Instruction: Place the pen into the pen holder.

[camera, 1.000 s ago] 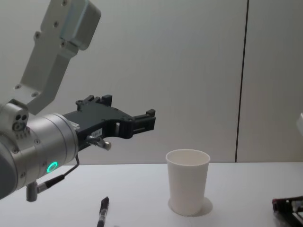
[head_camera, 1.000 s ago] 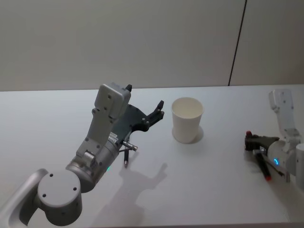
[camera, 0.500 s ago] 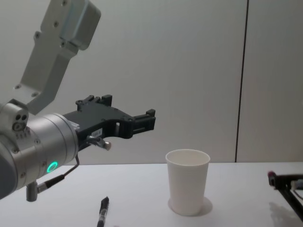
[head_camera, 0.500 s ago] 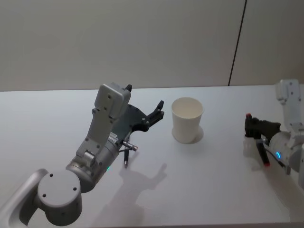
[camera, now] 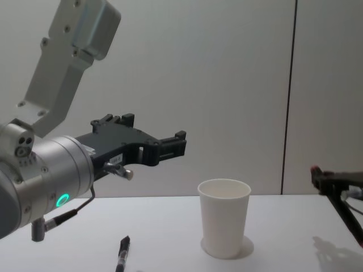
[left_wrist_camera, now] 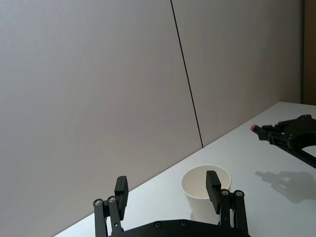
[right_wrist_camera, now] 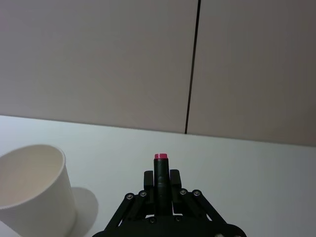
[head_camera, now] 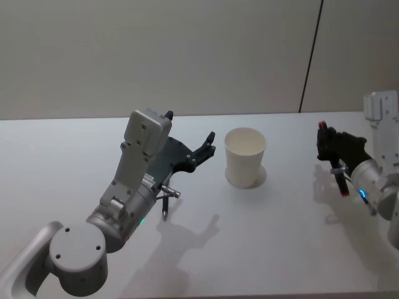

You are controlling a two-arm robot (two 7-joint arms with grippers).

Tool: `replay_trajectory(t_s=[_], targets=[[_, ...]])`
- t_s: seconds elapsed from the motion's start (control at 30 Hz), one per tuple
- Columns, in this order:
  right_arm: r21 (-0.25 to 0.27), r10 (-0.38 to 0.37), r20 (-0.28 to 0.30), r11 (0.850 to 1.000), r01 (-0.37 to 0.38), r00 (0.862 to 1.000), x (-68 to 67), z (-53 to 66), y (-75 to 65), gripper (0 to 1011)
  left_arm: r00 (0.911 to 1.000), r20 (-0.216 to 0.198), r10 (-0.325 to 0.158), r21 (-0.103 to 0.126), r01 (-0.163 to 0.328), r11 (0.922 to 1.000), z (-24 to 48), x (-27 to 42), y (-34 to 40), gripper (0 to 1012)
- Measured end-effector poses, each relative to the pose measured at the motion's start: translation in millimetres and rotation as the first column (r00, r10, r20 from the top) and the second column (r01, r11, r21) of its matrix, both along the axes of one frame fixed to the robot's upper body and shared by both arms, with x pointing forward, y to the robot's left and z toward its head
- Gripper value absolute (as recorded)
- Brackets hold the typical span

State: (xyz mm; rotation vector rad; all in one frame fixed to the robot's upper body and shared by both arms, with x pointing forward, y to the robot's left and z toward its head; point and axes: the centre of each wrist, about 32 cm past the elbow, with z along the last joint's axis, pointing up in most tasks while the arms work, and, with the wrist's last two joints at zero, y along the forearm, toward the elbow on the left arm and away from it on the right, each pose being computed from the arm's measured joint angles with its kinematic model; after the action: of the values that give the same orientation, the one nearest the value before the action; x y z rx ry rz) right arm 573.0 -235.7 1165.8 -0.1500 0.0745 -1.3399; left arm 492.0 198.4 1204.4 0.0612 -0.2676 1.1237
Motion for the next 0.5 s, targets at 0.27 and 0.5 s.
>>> replay_trajectory(t_s=[0.27,0.5], targets=[[-0.01,0.041,0.126,0.999,-0.04,0.991,0.2,1.6,9.0,178,1.0,0.0,0.0,0.0,0.0,1.0,0.0,0.0,0.0,1000],[-0.019,0.082,0.232,0.997,-0.08,0.969,5.2,0.7,19.8,178,1.0,0.0,0.0,0.0,0.0,1.0,0.0,0.0,0.0,999]])
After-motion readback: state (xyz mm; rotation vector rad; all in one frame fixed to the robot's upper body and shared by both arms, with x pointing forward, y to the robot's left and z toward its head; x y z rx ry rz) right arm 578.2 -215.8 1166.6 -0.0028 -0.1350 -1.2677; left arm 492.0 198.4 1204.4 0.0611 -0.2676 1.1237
